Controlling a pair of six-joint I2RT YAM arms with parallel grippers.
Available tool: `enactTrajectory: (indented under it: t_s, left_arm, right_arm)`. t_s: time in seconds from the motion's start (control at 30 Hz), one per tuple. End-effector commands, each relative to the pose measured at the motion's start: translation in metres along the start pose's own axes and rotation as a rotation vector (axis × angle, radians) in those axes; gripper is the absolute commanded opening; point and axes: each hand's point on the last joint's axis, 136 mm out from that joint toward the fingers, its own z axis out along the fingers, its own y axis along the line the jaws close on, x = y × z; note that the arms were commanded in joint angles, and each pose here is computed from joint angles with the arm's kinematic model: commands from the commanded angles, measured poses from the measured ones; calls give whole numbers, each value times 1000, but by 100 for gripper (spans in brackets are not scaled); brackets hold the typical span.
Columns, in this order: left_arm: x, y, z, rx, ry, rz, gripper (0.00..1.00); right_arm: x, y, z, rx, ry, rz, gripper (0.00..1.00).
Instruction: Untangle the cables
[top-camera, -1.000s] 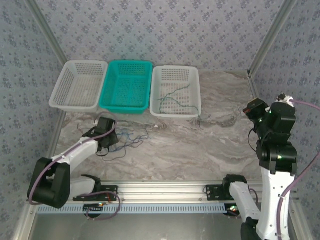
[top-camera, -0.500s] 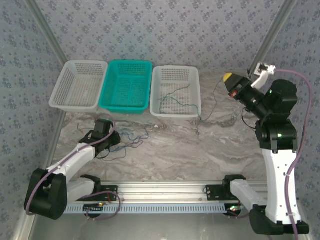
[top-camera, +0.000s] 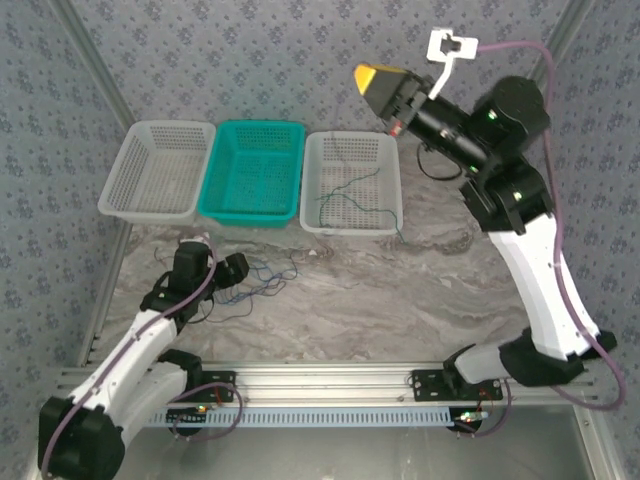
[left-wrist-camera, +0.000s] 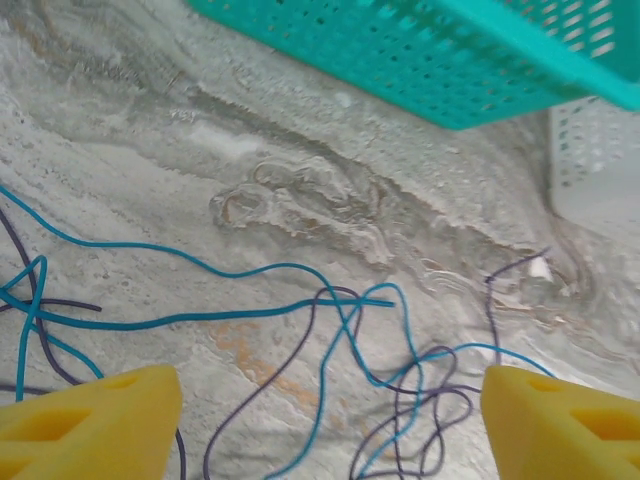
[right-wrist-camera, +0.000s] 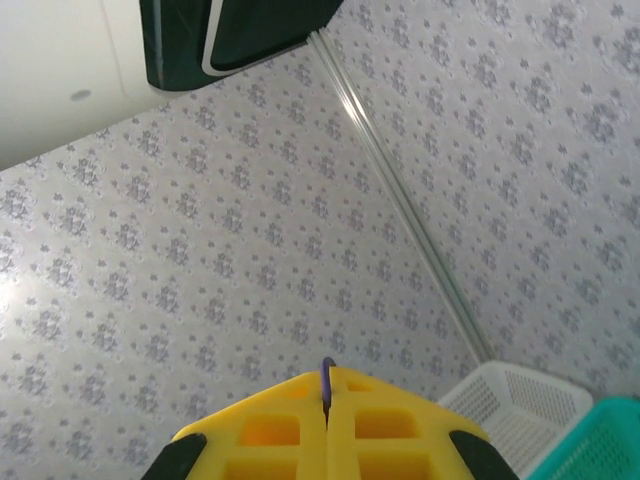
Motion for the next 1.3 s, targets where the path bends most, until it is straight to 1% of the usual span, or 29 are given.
enactTrajectory:
  t_s: [0.0, 0.13, 0.27, 0.33, 0.4, 0.43, 0.5, 0.57, 0.63, 0.7, 0.8, 0.83, 0.87, 0.9, 0.93, 0.97, 1.07, 1.13, 1.2, 1.27]
  left_arm:
    - [-22, -13, -30, 19, -69, -11, 85]
    - [-35, -21, -57, 57, -130, -37, 99]
    - [-44, -32, -73, 105, -163, -37, 99]
    - [-45, -34, -77, 109, -164, -27, 99]
    - [-46, -35, -80, 110, -163, -16, 99]
    - [-45, -35, -81, 110, -158, -13, 99]
    - [-42, -34, -82, 108, -152, -11, 99]
    - [-39, -32, -83, 104, -145, -13, 99]
    - [-36, -30, -85, 102, -140, -16, 99]
    - [-34, -28, -87, 99, -137, -20, 99]
    - [-34, -27, -94, 94, -133, -29, 99]
    - [-34, -28, -97, 94, -130, -32, 99]
    - [-37, -30, -100, 99, -135, -34, 99]
    - [-32, -26, -102, 79, -109, -36, 99]
    - [-31, -25, -103, 71, -101, -39, 99]
    - [-30, -23, -103, 55, -90, -50, 99]
    - [-26, -10, -99, -42, -40, -108, 99]
    - [-19, -1, -96, -115, 20, -155, 99]
    - [-11, 3, -92, -167, 82, -200, 99]
    - [-4, 8, -88, -207, 122, -238, 99]
  right_arm:
    - [-27, -1, 23, 3, -108, -84, 0]
    - [-14, -9, 73, -56, -107, -93, 0]
    - [19, -26, 132, -86, -110, -128, 0]
    - [38, -48, 158, -68, -131, -124, 0]
    - [66, -83, 183, -29, -141, -103, 0]
    - [84, -100, 193, -5, -126, -90, 0]
    - [135, -144, 213, 55, -46, -31, 0]
    - [198, -182, 225, 104, 79, 64, 0]
    - [256, -213, 228, 158, 209, 127, 0]
    - [316, -247, 219, 265, 344, 169, 0]
    - [374, -294, 193, 480, 460, 209, 0]
    - [385, -304, 185, 526, 486, 237, 2]
    - [394, -305, 180, 542, 518, 253, 11]
    - [395, -301, 178, 536, 537, 257, 26]
    - [393, -297, 177, 534, 548, 250, 37]
    - [386, -289, 176, 530, 553, 229, 46]
    - [350, -267, 173, 548, 518, 108, 66]
    - [324, -254, 168, 556, 486, 54, 80]
    - [296, -239, 160, 546, 460, 37, 83]
    - [274, -226, 148, 533, 455, 26, 84]
